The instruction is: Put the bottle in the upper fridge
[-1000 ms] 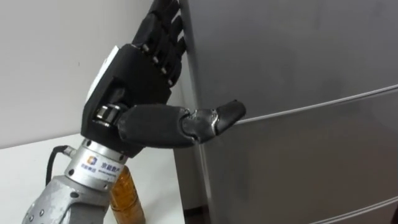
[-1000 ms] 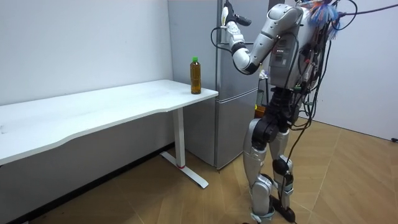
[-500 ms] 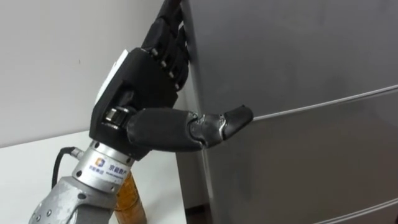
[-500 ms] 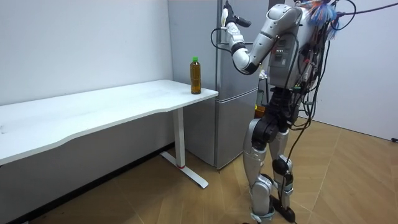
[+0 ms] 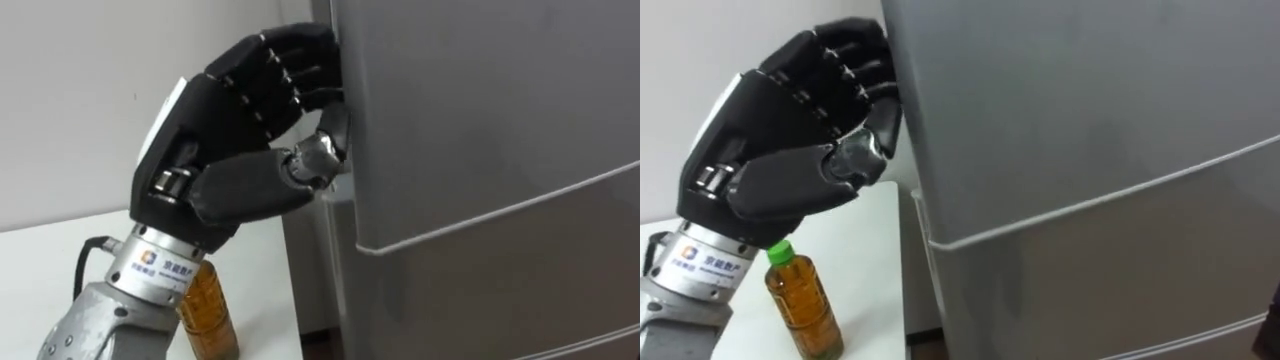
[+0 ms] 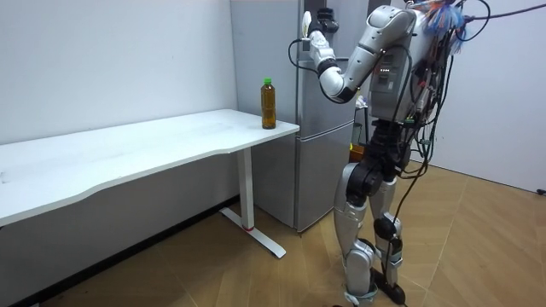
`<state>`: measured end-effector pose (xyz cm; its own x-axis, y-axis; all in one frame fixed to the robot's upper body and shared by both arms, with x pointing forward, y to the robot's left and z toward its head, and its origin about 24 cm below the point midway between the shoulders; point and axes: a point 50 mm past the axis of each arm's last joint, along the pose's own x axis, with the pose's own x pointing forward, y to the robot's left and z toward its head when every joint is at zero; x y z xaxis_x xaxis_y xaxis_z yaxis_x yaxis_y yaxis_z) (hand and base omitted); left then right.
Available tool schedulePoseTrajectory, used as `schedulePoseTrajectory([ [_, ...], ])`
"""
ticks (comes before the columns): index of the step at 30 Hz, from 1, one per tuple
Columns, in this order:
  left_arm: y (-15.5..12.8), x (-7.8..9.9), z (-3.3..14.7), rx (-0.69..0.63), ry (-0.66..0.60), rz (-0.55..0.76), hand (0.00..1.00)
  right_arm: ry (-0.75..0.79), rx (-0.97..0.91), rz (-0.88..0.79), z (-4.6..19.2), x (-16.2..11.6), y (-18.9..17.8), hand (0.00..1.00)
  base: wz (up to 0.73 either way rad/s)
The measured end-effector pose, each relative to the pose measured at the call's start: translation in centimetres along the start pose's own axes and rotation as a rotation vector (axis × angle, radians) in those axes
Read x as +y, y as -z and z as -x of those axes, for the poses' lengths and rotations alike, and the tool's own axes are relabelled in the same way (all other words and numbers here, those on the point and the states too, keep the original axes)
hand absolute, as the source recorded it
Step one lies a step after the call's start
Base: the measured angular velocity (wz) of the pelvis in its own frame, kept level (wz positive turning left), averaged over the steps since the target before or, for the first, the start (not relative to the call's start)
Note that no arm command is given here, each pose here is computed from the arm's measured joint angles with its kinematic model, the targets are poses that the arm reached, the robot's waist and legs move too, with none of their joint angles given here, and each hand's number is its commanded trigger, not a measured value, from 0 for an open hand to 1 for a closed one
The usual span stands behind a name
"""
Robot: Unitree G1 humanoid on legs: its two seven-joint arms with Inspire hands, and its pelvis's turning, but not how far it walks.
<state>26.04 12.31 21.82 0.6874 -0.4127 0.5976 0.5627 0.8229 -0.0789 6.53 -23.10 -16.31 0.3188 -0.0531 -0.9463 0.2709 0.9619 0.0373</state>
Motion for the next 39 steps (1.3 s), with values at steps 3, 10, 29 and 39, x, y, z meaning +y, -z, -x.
schedulePoseTrajectory([
  [3, 0.4, -0.6, 0.0, 0.022, 0.049, 0.011, 0.89, 0.000, 0.007, 0.001, 0.0, 0.0, -0.1, 0.00, 0.00],
  [10, 1.0, -1.2, -0.1, 0.066, 0.088, 0.025, 0.00, 0.004, 0.009, -0.008, 0.0, -0.3, -0.1, 0.00, 0.00],
  [29, 1.3, -1.7, 0.0, 0.082, 0.160, 0.034, 0.00, -0.002, 0.012, -0.013, 0.1, -0.4, 0.1, 0.00, 0.00],
  [39, 1.3, -1.8, 0.0, 0.081, 0.169, 0.040, 0.00, -0.005, 0.021, -0.015, 0.1, -0.4, 0.1, 0.00, 0.00],
])
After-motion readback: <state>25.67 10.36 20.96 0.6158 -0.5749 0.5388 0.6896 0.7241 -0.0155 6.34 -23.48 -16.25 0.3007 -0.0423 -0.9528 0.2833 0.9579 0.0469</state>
